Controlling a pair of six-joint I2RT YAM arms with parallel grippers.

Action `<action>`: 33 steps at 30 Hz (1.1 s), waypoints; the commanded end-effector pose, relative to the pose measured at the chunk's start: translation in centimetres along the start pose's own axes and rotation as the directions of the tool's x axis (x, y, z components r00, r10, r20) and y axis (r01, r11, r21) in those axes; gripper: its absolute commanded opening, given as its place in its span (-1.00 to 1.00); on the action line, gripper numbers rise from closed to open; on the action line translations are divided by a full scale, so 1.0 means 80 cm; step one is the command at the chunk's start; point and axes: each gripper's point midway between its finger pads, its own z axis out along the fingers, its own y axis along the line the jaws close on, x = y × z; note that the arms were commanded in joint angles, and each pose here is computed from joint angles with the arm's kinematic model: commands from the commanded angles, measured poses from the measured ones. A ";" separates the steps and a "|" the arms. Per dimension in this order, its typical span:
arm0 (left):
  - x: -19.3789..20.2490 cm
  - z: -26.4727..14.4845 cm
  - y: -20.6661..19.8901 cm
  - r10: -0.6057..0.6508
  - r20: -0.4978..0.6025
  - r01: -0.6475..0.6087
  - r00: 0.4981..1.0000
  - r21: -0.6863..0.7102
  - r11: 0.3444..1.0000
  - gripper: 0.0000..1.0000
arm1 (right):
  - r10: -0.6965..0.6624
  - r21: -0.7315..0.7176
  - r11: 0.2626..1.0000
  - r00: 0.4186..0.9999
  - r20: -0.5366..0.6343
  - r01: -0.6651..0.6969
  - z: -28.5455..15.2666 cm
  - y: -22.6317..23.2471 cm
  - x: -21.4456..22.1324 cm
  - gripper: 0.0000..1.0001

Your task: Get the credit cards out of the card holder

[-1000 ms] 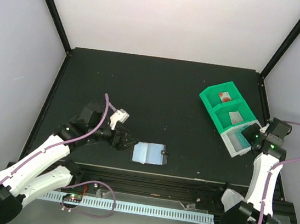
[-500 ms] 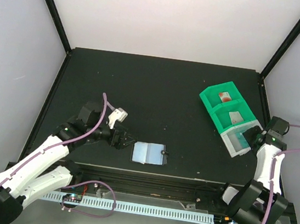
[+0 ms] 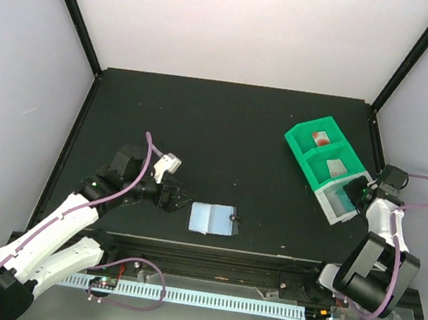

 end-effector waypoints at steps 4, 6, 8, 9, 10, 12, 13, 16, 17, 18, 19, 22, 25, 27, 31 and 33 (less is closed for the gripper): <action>-0.021 -0.009 -0.005 0.041 0.042 -0.041 0.998 -0.009 0.999 0.98 | -0.046 0.008 0.999 0.998 0.037 0.045 0.016 -0.004 -0.016 -0.98; -0.021 -0.009 -0.004 0.040 0.040 -0.039 0.998 -0.011 0.999 0.98 | -0.053 0.035 0.998 0.998 0.040 0.051 0.018 -0.011 -0.017 -0.98; -0.022 -0.009 -0.004 0.039 0.042 -0.038 0.998 -0.011 0.999 0.98 | -0.068 0.052 0.996 0.997 0.044 0.066 0.019 -0.015 -0.018 -0.98; -0.023 -0.009 -0.003 0.038 0.042 -0.037 0.998 -0.012 0.999 0.98 | -0.076 0.057 0.996 0.996 0.047 0.073 0.019 -0.016 -0.019 -0.98; -0.023 -0.009 -0.003 0.037 0.042 -0.036 0.998 -0.012 0.999 0.98 | -0.081 0.064 0.995 0.995 0.049 0.078 0.019 -0.017 -0.019 -0.98; -0.025 -0.009 -0.002 0.038 0.043 -0.038 0.998 -0.014 0.999 0.98 | -0.090 0.075 0.994 0.994 0.061 0.085 0.018 -0.020 -0.021 -0.97; -0.024 -0.008 -0.001 0.037 0.040 -0.036 0.999 -0.015 0.999 0.98 | -0.090 0.083 0.993 0.994 0.068 0.084 0.017 -0.021 -0.022 -0.93; -0.027 -0.008 0.000 0.035 0.042 -0.034 0.999 -0.018 0.999 0.98 | -0.093 0.102 0.991 0.993 0.079 0.084 0.015 -0.024 -0.026 -0.74; -0.026 -0.008 0.000 0.032 0.040 -0.031 0.999 -0.018 0.999 0.98 | -0.092 0.104 0.991 0.993 0.078 0.084 0.015 -0.024 -0.027 -0.71; -0.027 -0.008 0.000 0.031 0.041 -0.030 0.999 -0.019 0.999 0.98 | -0.090 0.105 0.991 0.993 0.078 0.081 0.016 -0.024 -0.027 -0.67; -0.027 -0.009 0.000 0.031 0.042 -0.030 0.999 -0.020 0.999 0.98 | -0.085 0.108 0.991 0.993 0.076 0.077 0.016 -0.025 -0.027 -0.63; -0.027 -0.009 0.001 0.026 0.043 -0.025 0.999 -0.021 0.999 0.98 | -0.067 0.138 0.989 0.996 0.066 0.058 0.018 -0.032 -0.026 -0.52; -0.026 -0.009 0.005 0.011 0.042 -0.010 0.999 -0.034 0.999 0.98 | -0.065 0.159 0.986 0.996 0.065 0.054 0.014 -0.034 -0.028 -0.44; -0.025 -0.008 0.010 -0.004 0.043 0.006 0.999 -0.052 0.999 0.98 | -0.060 0.171 0.984 0.995 0.081 0.045 0.006 -0.035 -0.032 -0.42; -0.023 -0.012 0.037 -0.072 0.060 0.081 0.996 -0.168 0.982 0.98 | -0.026 0.208 0.978 0.991 0.132 -0.002 -0.016 -0.036 -0.043 -0.40; -0.022 -0.015 0.052 -0.101 0.070 0.115 0.992 -0.236 0.965 0.98 | -0.011 0.216 0.976 0.990 0.144 -0.020 -0.025 -0.035 -0.046 -0.36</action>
